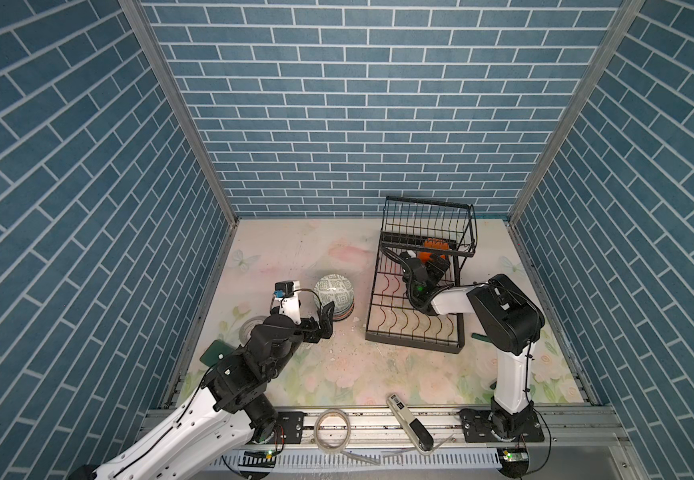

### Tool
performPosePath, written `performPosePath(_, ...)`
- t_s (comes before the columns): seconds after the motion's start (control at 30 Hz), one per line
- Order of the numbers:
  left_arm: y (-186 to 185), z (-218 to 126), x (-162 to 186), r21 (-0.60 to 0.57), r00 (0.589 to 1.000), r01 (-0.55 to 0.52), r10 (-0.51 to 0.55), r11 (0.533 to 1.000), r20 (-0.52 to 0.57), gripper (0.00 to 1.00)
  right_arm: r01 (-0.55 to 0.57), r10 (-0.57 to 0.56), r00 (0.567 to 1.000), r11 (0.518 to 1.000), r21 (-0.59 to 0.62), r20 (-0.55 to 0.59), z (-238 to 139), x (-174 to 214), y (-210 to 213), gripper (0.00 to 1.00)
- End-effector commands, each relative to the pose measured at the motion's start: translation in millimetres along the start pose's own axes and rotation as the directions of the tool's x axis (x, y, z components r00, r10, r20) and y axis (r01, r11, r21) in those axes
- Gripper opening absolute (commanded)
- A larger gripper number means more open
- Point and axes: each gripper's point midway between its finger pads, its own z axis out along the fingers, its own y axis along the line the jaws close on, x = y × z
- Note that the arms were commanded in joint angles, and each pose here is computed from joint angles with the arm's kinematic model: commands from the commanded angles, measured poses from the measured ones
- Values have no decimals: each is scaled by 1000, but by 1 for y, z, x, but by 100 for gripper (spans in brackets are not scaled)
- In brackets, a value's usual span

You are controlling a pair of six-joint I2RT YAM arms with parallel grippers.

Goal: Load the bowls into the dish rack
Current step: 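Lower the orange bowl into the rack slots with the right gripper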

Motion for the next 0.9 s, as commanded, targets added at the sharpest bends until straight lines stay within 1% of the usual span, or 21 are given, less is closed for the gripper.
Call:
performPosePath(0.0, 5, -1, 4, -18, 1000, -3, 3, 1000, -4, 100, -16, 17, 999, 1000, 25, -29, -3, 9, -7, 95)
performPosePath(0.23, 8, -1, 6, -30, 1000, -1, 1, 1000, -5, 100, -59, 55, 997, 996, -69, -59, -12, 19, -2, 95)
performPosePath(0.53, 11, -2, 6, -38, 1000, 7, -7, 999, -1, 100, -110, 92, 988, 984, -141, -125, -24, 39, 4, 96)
performPosePath(0.87, 13, -3, 5, -57, 1000, 5, -6, 998, -11, 100, -148, 120, 985, 958, -246, -126, -46, 44, 19, 95)
